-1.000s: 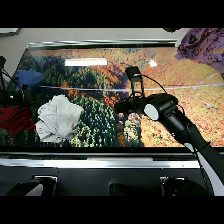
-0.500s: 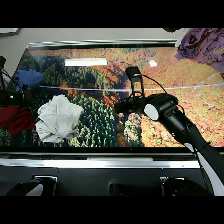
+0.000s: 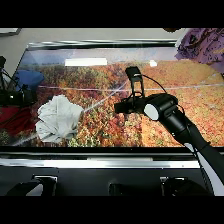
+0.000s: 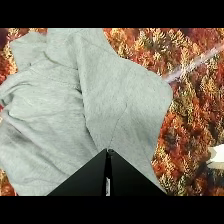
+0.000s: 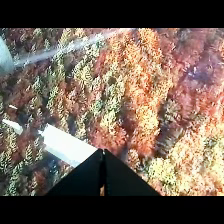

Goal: Fold the clothes and pants, and hang the long-sleeved shirts on hangers.

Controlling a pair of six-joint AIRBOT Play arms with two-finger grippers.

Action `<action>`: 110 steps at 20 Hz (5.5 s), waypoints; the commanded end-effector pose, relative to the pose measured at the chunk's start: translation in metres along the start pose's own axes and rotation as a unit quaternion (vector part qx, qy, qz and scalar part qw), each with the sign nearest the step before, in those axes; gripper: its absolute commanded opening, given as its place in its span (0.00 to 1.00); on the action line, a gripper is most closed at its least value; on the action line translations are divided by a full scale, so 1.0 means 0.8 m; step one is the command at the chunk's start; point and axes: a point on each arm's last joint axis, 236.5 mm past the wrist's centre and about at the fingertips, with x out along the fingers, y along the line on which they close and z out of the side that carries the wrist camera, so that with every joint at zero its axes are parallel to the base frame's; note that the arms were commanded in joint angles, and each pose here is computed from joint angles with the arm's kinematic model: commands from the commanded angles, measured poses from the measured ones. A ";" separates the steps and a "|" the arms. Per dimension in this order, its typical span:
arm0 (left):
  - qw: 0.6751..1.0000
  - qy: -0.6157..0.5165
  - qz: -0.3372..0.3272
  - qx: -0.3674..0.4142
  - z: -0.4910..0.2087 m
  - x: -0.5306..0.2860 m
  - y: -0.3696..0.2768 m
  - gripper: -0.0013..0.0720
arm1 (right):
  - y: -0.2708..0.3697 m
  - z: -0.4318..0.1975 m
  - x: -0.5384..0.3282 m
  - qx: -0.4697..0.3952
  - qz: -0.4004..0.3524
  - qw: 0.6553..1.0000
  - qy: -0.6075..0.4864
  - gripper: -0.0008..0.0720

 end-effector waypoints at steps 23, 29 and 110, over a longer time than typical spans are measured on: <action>0.961 0.219 -0.063 -0.156 -0.133 0.232 -0.026 0.04 | 0.009 -0.005 -0.001 0.014 0.014 1.000 0.009 0.06; 0.937 0.240 -0.239 -0.084 -0.172 0.161 -0.250 0.04 | -0.003 -0.030 -0.071 -0.005 -0.008 0.999 0.039 0.07; 0.888 -0.447 -0.101 -0.038 0.178 -0.401 -0.087 0.03 | -0.096 0.166 -0.531 0.003 -0.130 0.904 -0.408 0.05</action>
